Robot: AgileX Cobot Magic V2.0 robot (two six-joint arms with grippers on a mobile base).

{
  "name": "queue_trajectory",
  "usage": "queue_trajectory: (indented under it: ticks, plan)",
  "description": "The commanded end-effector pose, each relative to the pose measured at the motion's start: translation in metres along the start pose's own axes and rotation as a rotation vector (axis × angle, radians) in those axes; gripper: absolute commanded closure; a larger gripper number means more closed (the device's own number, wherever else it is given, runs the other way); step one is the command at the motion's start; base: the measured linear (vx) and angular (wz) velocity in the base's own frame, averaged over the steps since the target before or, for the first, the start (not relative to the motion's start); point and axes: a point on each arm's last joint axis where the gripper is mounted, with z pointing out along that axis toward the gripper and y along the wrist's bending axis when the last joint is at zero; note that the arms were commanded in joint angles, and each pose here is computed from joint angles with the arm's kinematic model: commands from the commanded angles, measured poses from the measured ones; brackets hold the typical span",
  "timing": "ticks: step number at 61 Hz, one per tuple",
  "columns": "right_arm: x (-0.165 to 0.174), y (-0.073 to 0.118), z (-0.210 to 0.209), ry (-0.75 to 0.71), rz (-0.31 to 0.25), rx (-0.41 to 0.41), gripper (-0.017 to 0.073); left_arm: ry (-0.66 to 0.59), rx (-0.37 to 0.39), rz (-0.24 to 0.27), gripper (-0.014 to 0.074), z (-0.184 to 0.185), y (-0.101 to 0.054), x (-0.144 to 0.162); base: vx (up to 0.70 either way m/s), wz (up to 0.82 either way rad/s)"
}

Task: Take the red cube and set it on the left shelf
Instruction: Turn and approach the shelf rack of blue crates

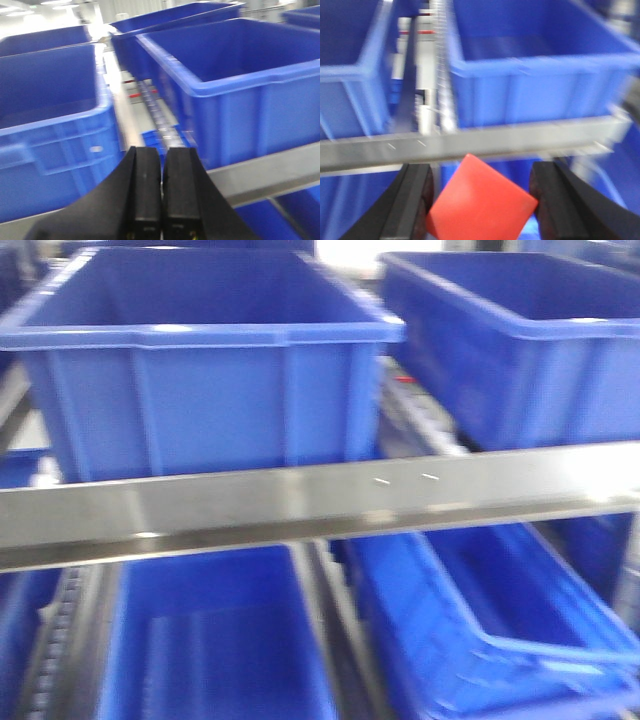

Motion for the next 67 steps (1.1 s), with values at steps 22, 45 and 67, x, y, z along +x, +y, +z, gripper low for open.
queue_trajectory:
  ticks: [22, 45, 67]
  plan:
    - [-0.0172, 0.0003, -0.0020, -0.114, -0.016, 0.000, 0.0501, -0.060, -0.008, -0.004, 0.0488, 0.0010, 0.0001, -0.0002, 0.26, 0.44]
    - [-0.0172, 0.0003, -0.0020, -0.114, -0.016, 0.000, 0.0501, -0.060, -0.008, -0.004, 0.0488, 0.0010, 0.0001, -0.0002, 0.16, 0.17]
    - [-0.0172, 0.0003, -0.0020, -0.114, -0.016, 0.000, 0.0501, -0.060, -0.008, -0.004, 0.0488, 0.0010, 0.0001, -0.0002, 0.06, 0.09]
